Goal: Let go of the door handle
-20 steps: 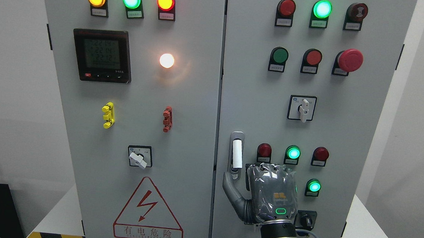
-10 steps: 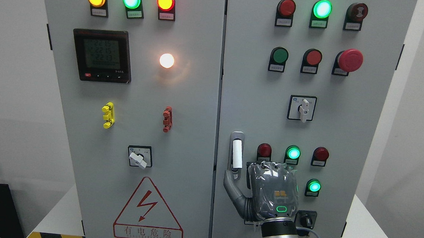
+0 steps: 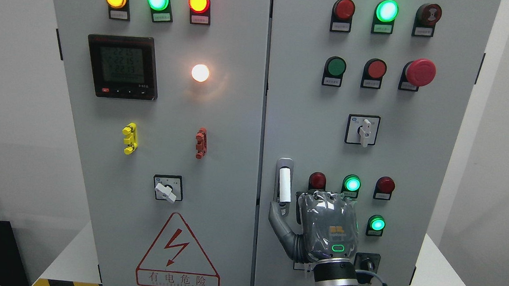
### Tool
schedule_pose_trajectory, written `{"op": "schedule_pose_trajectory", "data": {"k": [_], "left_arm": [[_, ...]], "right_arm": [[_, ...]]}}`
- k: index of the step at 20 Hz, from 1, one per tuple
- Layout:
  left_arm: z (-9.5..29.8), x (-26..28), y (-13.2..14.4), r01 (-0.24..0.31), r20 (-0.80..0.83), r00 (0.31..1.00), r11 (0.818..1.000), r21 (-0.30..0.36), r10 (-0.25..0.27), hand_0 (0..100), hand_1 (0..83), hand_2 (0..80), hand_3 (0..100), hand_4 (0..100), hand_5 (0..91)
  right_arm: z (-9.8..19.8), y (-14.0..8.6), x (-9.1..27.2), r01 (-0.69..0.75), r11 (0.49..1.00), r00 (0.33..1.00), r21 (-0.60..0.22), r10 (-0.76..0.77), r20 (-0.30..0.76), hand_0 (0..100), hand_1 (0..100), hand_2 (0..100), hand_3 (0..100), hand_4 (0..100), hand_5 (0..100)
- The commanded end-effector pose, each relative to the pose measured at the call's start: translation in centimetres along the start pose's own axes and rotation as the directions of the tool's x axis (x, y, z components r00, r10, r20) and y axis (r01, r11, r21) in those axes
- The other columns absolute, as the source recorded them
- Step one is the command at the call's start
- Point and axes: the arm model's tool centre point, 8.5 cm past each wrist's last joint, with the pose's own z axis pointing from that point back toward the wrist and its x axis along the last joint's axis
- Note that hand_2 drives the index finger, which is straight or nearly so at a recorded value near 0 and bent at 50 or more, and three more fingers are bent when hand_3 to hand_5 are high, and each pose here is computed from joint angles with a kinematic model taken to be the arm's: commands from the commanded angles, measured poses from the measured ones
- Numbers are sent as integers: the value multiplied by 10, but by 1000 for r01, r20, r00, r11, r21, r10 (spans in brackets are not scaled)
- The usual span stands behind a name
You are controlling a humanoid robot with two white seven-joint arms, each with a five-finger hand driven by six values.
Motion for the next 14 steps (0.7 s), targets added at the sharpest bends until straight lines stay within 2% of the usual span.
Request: {"op": "schedule_pose_trajectory", "data": {"k": [1,14], "left_arm": [[0,-1,0,-1,-6,1000,1000,0,1,120,389,0,0,0,0],[0,-1,0,-1,-6,1000,1000,0,1,120,389,0,0,0,0]], "right_arm": [[0,1,2,6,1000,1000,4,-6,-1,432,76,878,1000,991,1000],[-1,1,2,10,1000,1000,3,-10,-4,452,81,879,1000,992,1000]]}}
